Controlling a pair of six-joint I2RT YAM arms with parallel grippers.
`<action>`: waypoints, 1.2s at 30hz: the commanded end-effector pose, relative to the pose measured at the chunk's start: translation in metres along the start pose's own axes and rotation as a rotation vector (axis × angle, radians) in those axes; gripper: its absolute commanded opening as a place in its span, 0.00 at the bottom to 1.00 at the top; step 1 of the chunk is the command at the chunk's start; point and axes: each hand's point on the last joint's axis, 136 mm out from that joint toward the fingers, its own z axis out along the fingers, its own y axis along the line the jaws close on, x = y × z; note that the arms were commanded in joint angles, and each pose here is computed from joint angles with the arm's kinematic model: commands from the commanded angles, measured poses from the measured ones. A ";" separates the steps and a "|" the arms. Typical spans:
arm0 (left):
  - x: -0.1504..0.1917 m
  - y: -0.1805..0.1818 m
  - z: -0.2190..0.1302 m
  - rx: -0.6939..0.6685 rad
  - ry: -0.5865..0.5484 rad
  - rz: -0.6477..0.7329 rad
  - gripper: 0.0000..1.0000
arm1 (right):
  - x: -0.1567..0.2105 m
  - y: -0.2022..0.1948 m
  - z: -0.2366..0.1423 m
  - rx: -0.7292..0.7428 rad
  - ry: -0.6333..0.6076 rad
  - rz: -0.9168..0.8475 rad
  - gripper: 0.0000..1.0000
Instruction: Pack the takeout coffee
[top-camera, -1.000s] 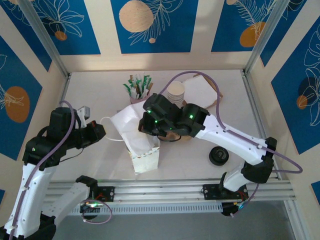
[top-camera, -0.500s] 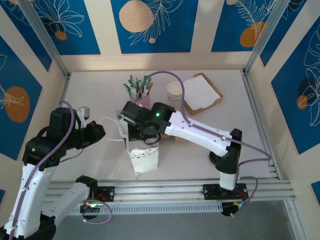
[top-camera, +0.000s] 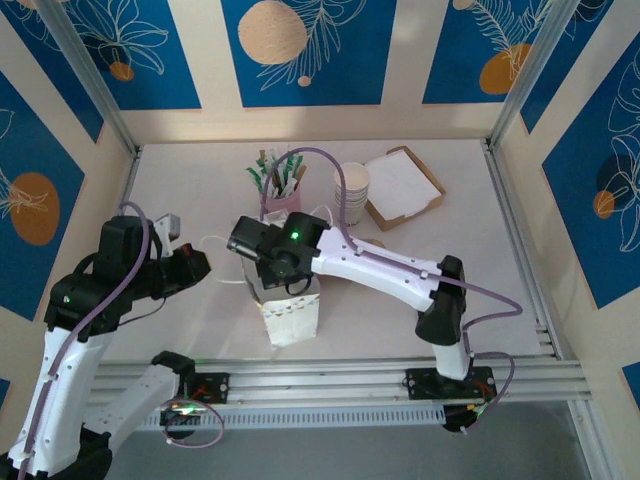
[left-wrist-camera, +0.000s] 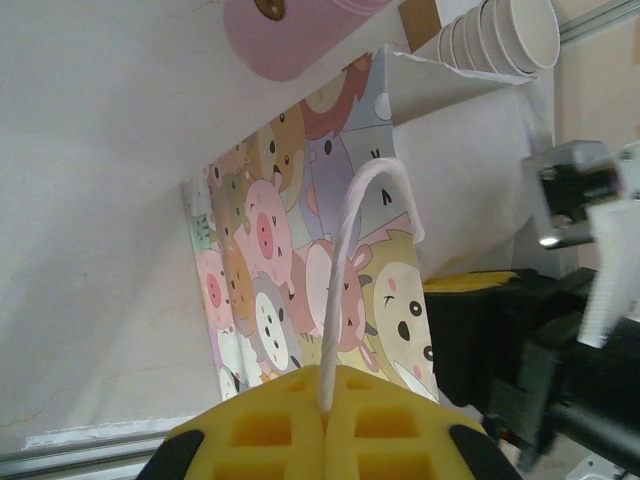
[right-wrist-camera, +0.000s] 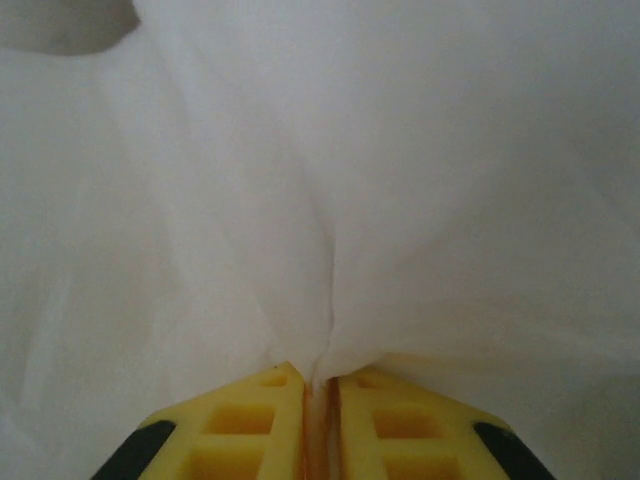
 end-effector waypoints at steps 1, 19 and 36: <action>-0.005 -0.010 -0.007 0.031 -0.015 0.038 0.00 | -0.004 -0.005 -0.003 0.048 -0.024 -0.007 0.26; -0.067 -0.043 -0.059 0.004 -0.246 0.186 1.00 | -0.071 0.020 -0.178 -0.341 -0.500 0.034 0.70; -0.223 0.029 -0.073 -0.615 -0.872 0.152 1.00 | -0.086 -0.180 -0.262 -0.143 -0.932 0.132 0.88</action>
